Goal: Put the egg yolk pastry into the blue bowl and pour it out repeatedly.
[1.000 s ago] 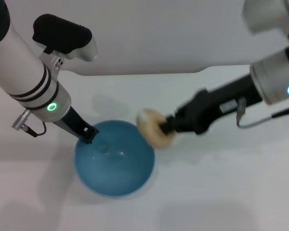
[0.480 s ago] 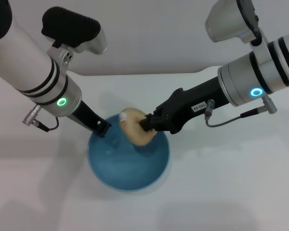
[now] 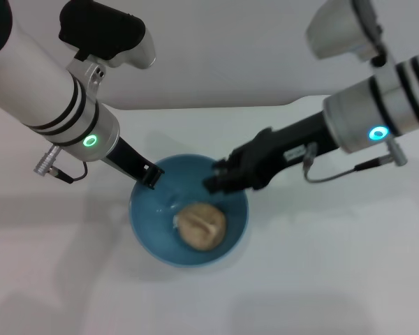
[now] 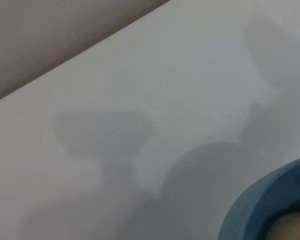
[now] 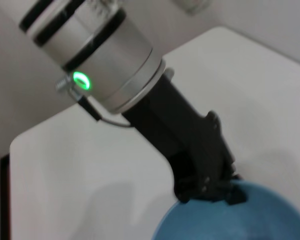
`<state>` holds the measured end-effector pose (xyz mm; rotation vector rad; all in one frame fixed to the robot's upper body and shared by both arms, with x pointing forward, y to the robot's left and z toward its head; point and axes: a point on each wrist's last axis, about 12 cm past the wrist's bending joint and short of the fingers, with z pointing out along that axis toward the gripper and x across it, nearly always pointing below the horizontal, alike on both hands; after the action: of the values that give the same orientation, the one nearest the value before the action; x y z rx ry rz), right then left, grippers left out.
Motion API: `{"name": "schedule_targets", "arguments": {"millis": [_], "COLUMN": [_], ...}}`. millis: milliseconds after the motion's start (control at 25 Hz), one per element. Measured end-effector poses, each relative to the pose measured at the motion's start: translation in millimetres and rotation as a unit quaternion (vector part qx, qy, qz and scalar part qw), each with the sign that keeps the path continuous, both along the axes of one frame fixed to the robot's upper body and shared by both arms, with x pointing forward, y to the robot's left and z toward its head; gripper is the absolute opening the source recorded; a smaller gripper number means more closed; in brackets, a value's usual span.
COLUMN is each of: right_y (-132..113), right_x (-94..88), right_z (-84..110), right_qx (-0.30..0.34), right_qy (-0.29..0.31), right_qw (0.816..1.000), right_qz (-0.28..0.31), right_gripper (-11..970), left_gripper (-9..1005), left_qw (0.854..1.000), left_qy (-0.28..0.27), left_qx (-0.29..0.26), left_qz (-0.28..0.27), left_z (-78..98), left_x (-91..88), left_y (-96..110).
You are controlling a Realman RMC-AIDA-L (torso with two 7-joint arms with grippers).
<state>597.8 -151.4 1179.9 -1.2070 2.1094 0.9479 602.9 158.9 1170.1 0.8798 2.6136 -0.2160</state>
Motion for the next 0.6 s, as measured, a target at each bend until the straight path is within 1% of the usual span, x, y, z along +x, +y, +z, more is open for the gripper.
{"name": "schedule_targets", "arguments": {"millis": [40, 80, 120, 160, 200, 280, 360, 440, 480, 520, 560, 600], "right_y": [0.0, -5.3, -21.8, -30.5, -30.5, -58.8, -89.7, -115.7, -128.0, -139.6, -157.4, -166.5], "right_x": [0.0, 1.7, 6.4, 8.0, 8.0, 10.9, 10.2, 5.5, 2.2, -1.6, -8.7, -12.9], "right_z": [0.0, 3.0, 10.1, 13.1, 13.1, 19.9, 23.5, 21.3, 17.8, 12.4, 2.2, -3.5], "right_qx": [0.0, 0.008, 0.032, 0.044, 0.044, 0.077, 0.114, 0.149, 0.163, 0.173, 0.182, 0.186], "right_qy": [0.0, -0.002, -0.007, -0.009, -0.009, -0.017, -0.024, -0.024, -0.022, -0.017, -0.009, -0.005], "right_qw": [1.0, 1.0, 0.998, 0.996, 0.996, 0.987, 0.974, 0.958, 0.949, 0.94, 0.927, 0.92], "right_qz": [0.0, -0.013, -0.056, -0.077, -0.077, -0.137, -0.196, -0.246, -0.269, -0.292, -0.327, -0.344], "right_gripper": [154, 169, 201, 233, 264, 328, 327, 327, 326, 326, 325, 325], "left_gripper": [21, 21, 21, 21, 21, 21, 21, 21, 21, 21, 21, 21], "left_qw": [1.0, 1.0, 1.0, 1.0, 1.0, 0.999, 0.997, 0.994, 0.991, 0.988, 0.98, 0.98], "left_qy": [-0.002, -0.005, -0.015, -0.023, -0.023, -0.046, -0.073, -0.102, -0.131, -0.147, -0.191, -0.191], "left_qx": [-0.001, -0.001, -0.002, -0.004, -0.004, -0.009, -0.014, -0.023, -0.034, -0.037, -0.046, -0.046], "left_qz": [0.001, 0.002, 0.006, 0.006, 0.006, 0.001, -0.004, -0.008, -0.014, -0.018, -0.034, -0.034], "left_z": [-0.5, -1.2, -3.4, -4.6, -4.6, -8.3, -13.1, -16.6, -19.0, -19.1, -22.3, -22.3], "left_x": [0.2, 0.5, 1.4, 2.0, 2.0, 3.3, 3.5, 2.8, 1.0, 0.5, -4.6, -4.6], "left_y": [0.6, 1.1, 2.9, 3.3, 3.3, 3.0, 1.1, -2.0, -6.2, -8.7, -16.2, -16.2]}}
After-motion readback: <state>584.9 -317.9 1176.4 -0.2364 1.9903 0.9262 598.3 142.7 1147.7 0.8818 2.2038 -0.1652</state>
